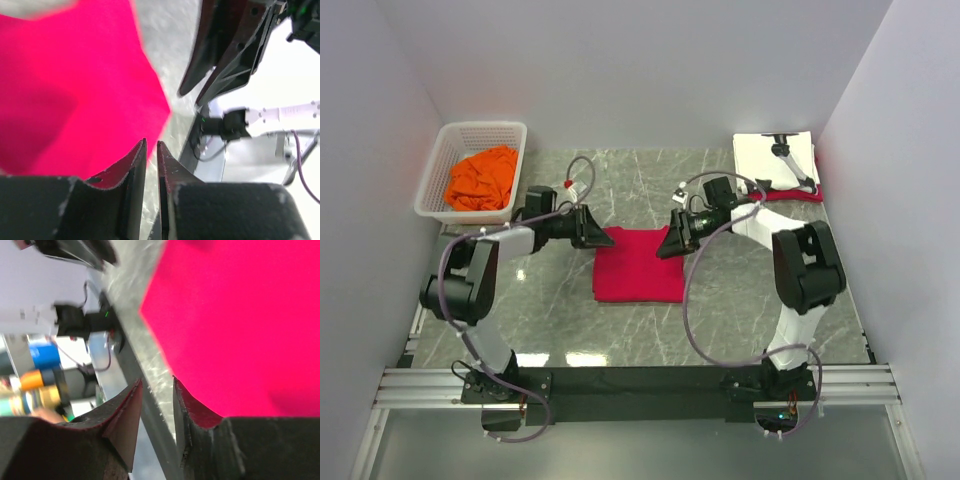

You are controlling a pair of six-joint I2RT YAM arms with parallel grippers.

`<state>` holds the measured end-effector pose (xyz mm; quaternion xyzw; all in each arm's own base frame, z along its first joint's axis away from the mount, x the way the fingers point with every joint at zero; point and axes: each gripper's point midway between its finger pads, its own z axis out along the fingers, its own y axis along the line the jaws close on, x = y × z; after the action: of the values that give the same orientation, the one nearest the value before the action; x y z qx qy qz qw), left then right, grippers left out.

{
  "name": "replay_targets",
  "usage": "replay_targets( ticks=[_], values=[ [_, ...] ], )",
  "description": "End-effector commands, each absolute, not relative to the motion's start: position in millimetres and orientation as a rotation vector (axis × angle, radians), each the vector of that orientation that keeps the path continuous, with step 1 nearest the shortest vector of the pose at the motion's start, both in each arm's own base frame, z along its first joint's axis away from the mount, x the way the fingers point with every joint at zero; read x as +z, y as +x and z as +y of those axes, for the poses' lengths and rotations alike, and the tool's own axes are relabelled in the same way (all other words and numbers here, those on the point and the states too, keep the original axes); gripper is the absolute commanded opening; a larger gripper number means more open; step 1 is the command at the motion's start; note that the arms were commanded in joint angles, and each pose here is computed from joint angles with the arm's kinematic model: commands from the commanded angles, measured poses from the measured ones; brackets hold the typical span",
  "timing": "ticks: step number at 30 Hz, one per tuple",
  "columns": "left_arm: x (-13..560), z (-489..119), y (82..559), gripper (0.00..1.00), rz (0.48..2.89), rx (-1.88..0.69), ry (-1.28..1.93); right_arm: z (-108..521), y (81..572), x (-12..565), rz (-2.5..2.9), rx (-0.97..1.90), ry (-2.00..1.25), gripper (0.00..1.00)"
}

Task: Fold and stack the t-shirts
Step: Fold the tshirt

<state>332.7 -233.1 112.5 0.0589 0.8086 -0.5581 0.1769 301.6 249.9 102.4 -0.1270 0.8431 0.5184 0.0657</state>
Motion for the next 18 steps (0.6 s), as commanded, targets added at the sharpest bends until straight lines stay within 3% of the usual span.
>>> replay_targets(
  ticks=[1, 7, 11, 15, 18],
  values=[
    [105, -252, 296, 0.2, 2.315, -1.668, 0.223, 274, 267, 97, 2.522, 1.633, -0.516, 0.4],
    [27, -252, 281, 0.18, 2.539, -1.682, 0.003, 276, 260, 34, 2.738, 1.677, -0.446, 0.38],
    [9, -245, 310, 0.18, 2.533, -1.627, 0.007, 256, 295, -1, 2.822, 1.582, -0.282, 0.37],
    [18, -235, 349, 0.18, 2.469, -1.554, 0.06, 242, 347, 13, 2.745, 1.433, -0.305, 0.36],
    [46, -237, 358, 0.18, 2.394, -1.574, 0.139, 245, 354, 40, 2.675, 1.436, -0.377, 0.36]
  ],
)
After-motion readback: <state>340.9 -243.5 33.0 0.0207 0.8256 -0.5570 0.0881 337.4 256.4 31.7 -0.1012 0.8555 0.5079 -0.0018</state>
